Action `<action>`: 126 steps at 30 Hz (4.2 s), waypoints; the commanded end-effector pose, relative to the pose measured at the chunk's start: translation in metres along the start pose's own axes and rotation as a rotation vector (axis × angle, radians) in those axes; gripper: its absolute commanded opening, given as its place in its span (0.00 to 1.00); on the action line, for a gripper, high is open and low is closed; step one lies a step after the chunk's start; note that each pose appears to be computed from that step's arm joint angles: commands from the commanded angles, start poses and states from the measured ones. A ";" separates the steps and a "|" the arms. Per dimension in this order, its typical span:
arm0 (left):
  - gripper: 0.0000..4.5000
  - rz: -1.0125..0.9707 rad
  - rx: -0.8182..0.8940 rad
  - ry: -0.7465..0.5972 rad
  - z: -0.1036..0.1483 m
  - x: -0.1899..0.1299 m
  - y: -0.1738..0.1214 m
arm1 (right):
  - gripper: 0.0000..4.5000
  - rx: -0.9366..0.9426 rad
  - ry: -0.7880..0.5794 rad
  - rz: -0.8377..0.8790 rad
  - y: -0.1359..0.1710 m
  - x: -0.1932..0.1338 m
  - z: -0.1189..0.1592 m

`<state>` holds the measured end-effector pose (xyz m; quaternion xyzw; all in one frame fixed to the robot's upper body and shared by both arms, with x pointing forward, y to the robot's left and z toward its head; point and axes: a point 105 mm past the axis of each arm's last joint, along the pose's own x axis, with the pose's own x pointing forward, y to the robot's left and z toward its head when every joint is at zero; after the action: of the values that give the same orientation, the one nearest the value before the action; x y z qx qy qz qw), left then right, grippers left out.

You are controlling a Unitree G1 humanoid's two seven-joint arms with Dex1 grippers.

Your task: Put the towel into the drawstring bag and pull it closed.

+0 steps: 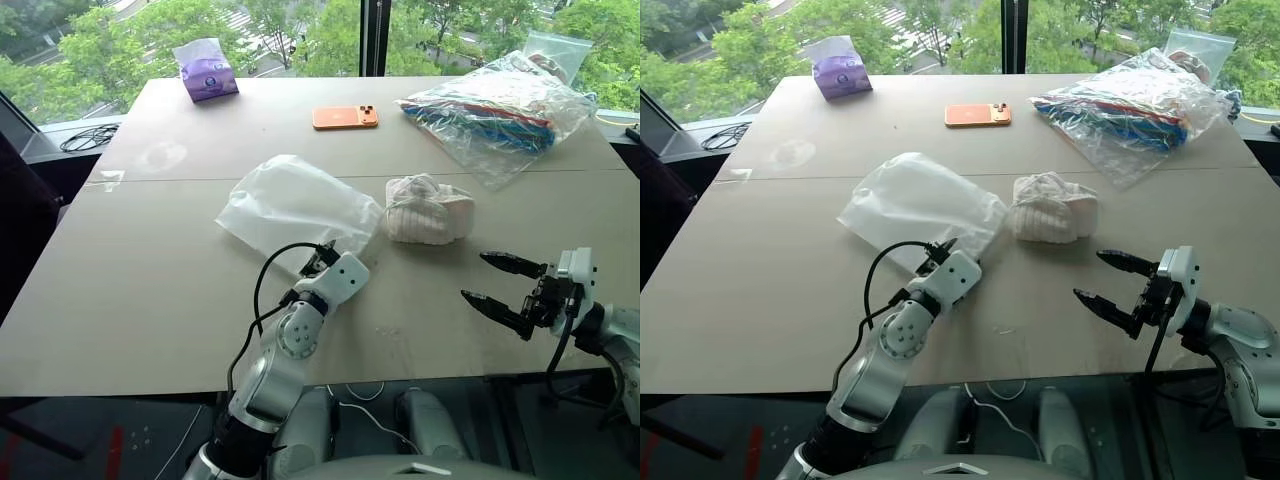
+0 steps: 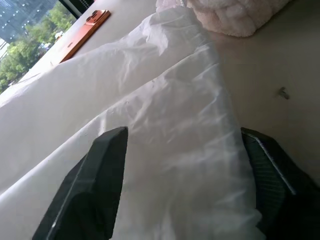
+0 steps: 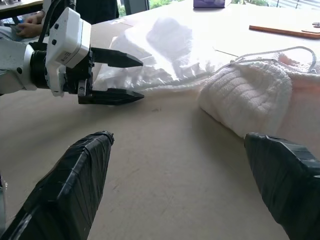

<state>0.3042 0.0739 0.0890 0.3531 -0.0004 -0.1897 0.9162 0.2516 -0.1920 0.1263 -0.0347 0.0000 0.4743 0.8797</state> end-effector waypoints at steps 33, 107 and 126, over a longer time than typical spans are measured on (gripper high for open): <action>0.02 -0.257 -0.785 -0.376 0.001 -0.032 0.112 | 1.00 -0.053 -0.137 0.005 -0.009 0.029 0.023; 0.00 -0.239 -0.658 -0.369 0.028 -0.002 0.166 | 0.28 0.255 0.159 0.348 0.019 0.162 0.068; 0.00 -0.478 -0.686 -0.414 0.051 -0.015 0.135 | 0.28 0.421 0.112 0.146 0.021 0.214 0.058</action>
<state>0.3404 0.1448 0.2051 -0.0286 -0.0174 -0.4269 0.9037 0.3477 -0.0034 0.1690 0.1223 0.1634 0.5264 0.8253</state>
